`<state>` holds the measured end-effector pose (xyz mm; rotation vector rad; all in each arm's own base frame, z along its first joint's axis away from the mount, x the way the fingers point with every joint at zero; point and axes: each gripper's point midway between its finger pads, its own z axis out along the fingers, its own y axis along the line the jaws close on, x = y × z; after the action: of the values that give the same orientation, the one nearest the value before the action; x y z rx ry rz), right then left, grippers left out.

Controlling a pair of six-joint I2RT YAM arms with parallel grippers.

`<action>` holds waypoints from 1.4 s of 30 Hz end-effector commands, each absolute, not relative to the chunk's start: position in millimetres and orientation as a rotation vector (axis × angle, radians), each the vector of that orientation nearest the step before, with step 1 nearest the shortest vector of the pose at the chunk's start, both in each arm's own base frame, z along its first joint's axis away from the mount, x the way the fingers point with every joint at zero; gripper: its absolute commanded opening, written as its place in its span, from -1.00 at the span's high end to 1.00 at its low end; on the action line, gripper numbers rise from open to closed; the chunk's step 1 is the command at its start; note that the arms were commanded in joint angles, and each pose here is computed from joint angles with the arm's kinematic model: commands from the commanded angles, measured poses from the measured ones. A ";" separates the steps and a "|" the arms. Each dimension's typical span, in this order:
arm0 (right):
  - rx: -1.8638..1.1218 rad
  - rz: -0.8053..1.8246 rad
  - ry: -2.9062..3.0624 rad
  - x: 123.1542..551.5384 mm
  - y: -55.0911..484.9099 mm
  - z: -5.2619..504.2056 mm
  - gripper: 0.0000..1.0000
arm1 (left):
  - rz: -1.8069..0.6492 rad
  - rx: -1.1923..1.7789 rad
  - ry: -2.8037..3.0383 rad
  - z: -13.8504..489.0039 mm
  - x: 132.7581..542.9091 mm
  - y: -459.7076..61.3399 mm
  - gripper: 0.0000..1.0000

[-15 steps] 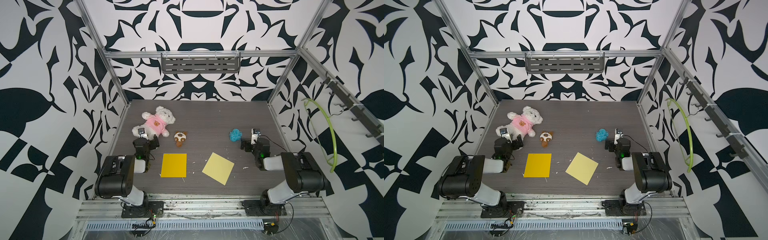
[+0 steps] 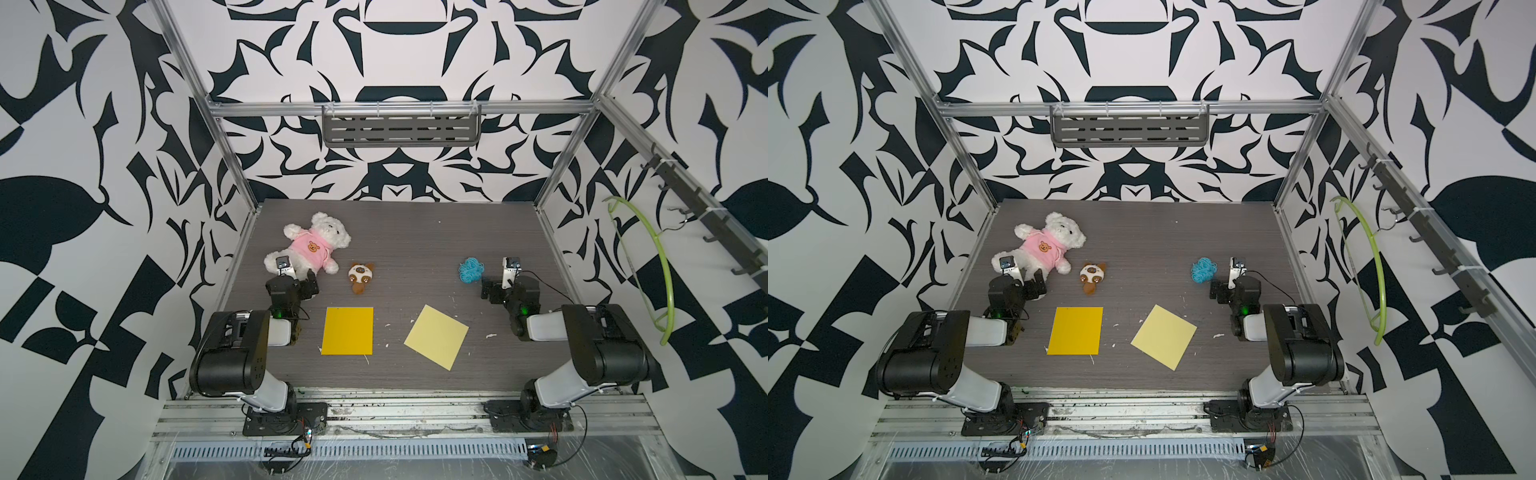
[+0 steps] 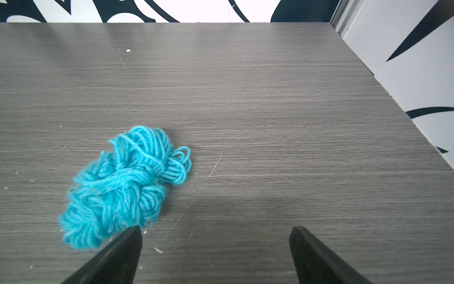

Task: Fold the square paper diagonally
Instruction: Pick up the paper from the center of the board.

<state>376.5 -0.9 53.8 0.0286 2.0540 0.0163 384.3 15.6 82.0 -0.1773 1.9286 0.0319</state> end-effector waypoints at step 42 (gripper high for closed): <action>0.088 0.599 2.660 229.7 190.0 96.9 0.00 | -0.798 -0.250 2.845 70.8 171.4 -318.6 -0.23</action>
<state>220.7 179.3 92.3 0.0670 2.7100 0.5439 181.3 -314.7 83.3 -0.1900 2.7683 -0.8258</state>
